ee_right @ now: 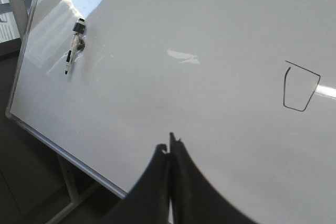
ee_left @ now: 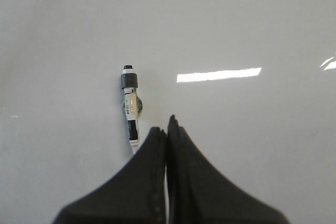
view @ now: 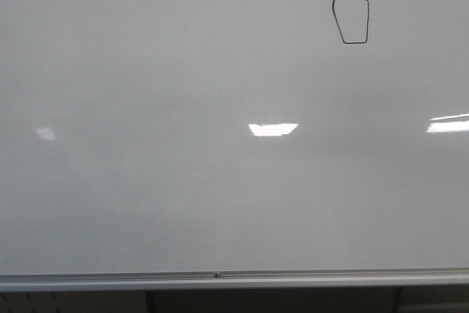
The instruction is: Write number 0 on whiteboard
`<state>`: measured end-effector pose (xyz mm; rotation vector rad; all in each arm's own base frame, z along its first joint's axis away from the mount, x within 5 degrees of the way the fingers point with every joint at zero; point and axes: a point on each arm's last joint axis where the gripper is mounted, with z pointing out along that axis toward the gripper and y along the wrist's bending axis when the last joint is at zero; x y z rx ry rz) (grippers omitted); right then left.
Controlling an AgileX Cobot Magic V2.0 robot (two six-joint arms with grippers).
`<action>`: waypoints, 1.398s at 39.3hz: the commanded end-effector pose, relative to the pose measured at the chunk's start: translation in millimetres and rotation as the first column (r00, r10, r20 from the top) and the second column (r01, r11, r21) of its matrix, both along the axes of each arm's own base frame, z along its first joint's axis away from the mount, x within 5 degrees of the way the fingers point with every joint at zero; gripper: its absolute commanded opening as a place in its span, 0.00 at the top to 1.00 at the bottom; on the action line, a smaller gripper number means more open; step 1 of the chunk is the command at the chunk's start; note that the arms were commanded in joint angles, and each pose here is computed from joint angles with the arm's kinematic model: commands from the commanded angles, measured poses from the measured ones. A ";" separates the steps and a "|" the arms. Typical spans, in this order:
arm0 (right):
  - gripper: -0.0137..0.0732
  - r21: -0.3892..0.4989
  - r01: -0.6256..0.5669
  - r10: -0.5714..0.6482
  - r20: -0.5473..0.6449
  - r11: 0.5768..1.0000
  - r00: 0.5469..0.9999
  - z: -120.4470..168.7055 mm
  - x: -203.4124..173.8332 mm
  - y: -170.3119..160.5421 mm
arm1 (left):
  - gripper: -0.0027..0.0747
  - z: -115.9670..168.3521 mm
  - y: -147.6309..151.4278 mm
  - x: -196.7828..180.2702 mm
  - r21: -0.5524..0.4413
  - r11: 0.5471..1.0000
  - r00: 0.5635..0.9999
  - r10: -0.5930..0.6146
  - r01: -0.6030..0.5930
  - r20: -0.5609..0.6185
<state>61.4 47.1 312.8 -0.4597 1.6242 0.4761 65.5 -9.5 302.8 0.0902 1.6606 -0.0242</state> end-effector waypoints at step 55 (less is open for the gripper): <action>0.92 0.036 0.030 -0.031 0.041 0.999 0.999 11.0 1.1 -2.2 | 0.99 -89.2 9.8 -11.6 -0.086 0.994 0.983 0.083 -0.069 0.163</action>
